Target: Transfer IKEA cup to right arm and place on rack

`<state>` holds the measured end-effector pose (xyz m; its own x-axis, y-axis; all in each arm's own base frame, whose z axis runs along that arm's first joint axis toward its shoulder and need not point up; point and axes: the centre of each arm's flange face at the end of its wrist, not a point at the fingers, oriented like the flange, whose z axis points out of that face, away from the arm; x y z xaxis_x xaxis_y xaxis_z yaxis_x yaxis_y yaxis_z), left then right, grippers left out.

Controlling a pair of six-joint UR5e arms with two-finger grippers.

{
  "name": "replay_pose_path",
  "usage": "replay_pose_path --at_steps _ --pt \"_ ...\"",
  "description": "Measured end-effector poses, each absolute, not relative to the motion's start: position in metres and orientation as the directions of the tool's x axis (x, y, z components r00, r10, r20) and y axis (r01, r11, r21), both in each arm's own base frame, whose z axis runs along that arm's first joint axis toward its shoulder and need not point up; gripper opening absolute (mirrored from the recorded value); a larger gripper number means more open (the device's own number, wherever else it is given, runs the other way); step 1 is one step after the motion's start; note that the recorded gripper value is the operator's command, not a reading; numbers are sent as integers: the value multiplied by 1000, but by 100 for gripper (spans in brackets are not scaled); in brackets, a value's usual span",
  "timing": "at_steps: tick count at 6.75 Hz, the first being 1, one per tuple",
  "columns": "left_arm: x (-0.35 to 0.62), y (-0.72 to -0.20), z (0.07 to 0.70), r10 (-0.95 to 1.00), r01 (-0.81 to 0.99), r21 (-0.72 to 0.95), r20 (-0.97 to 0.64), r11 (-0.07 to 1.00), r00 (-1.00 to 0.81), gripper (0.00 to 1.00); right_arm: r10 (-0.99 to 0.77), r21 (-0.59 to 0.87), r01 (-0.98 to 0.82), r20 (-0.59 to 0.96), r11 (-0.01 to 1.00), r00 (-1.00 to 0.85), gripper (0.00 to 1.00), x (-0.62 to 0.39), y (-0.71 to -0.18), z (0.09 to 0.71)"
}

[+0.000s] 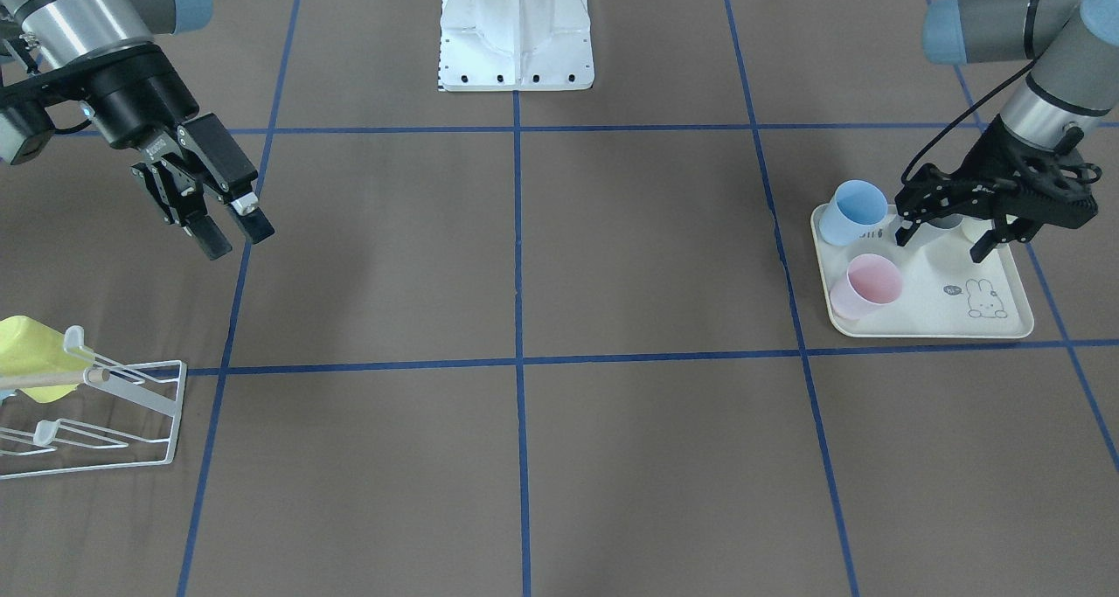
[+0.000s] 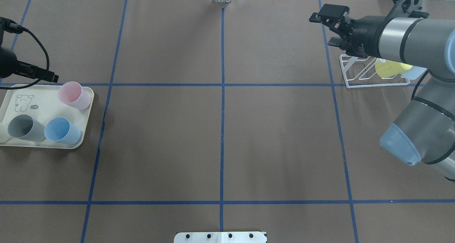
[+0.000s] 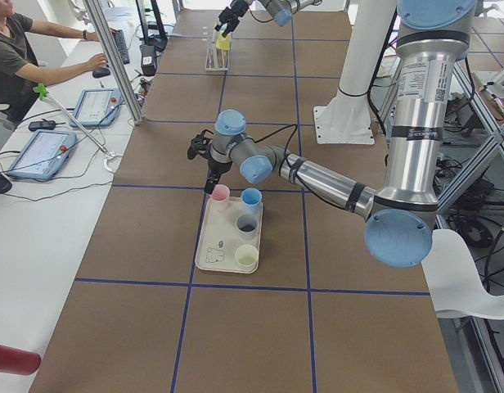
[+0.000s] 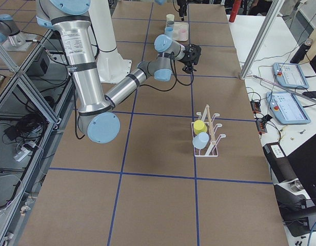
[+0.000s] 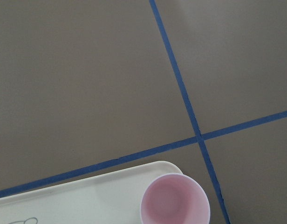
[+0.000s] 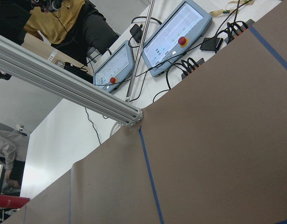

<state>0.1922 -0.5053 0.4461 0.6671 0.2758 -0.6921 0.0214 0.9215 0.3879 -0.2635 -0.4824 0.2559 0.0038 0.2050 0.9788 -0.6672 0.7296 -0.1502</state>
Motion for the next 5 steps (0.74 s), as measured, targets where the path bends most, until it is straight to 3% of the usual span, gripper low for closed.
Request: replay_pose_path --at_steps 2,5 --pt "203 -517 458 270 7 371 -687 928 675 85 208 -180 -658 977 731 -36 100 -273 -488 265" --pt "227 -527 481 281 -23 360 -685 933 673 85 214 -201 -654 975 730 -60 100 -277 -490 262"
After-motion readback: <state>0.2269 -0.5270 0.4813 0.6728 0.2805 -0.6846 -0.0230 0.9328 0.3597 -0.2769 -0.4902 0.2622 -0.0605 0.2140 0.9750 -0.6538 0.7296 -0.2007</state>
